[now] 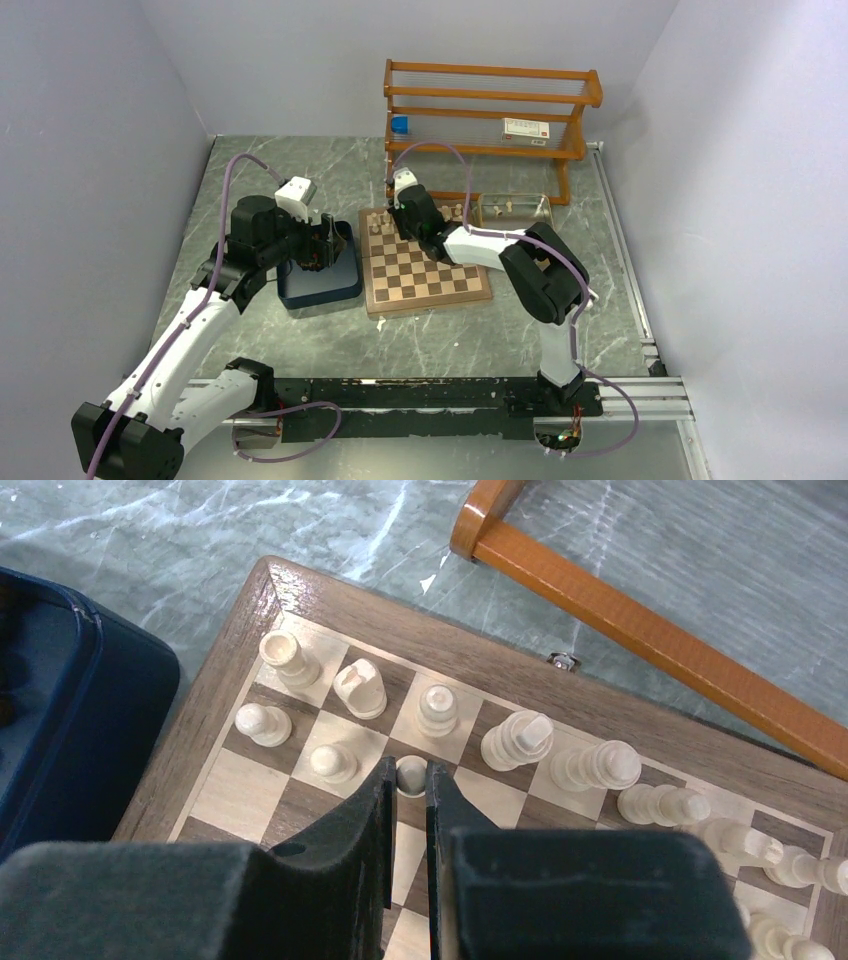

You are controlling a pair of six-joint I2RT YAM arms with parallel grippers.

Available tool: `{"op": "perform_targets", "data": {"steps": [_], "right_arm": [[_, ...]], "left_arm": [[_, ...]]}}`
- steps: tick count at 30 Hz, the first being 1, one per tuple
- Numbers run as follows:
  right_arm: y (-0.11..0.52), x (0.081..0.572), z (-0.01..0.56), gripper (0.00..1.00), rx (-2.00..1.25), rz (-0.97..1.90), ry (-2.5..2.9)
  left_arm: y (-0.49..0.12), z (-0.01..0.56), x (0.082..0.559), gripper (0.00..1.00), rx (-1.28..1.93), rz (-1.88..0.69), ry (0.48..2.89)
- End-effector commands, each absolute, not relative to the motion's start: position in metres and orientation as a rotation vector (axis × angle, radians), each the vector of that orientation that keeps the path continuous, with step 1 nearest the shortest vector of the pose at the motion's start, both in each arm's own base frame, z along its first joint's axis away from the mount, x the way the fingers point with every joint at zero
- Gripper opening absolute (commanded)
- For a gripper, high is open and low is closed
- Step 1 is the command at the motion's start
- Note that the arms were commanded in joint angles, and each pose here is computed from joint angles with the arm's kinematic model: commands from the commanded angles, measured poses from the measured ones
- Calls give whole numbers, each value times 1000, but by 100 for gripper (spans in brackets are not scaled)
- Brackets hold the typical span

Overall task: Set up the chess pieces on the board
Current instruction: Place the chess piece on the chessboard.

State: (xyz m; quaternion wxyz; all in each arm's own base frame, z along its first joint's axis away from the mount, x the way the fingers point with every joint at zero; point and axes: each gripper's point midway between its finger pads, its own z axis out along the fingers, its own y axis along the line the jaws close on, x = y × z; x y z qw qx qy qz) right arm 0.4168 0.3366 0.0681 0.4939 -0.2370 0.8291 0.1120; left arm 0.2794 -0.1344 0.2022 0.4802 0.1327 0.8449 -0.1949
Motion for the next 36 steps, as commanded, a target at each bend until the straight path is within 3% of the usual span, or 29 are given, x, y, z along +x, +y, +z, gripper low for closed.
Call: {"op": "perform_targets", "data": {"steps": [1, 36], "right_arm": [[342, 419, 61, 9, -577, 258, 2030], [333, 411, 56, 8, -585, 220, 2113]], "left_arm": [[-134, 212, 279, 100, 333, -463, 2033], [-135, 213, 279, 100, 337, -466, 2030]]}}
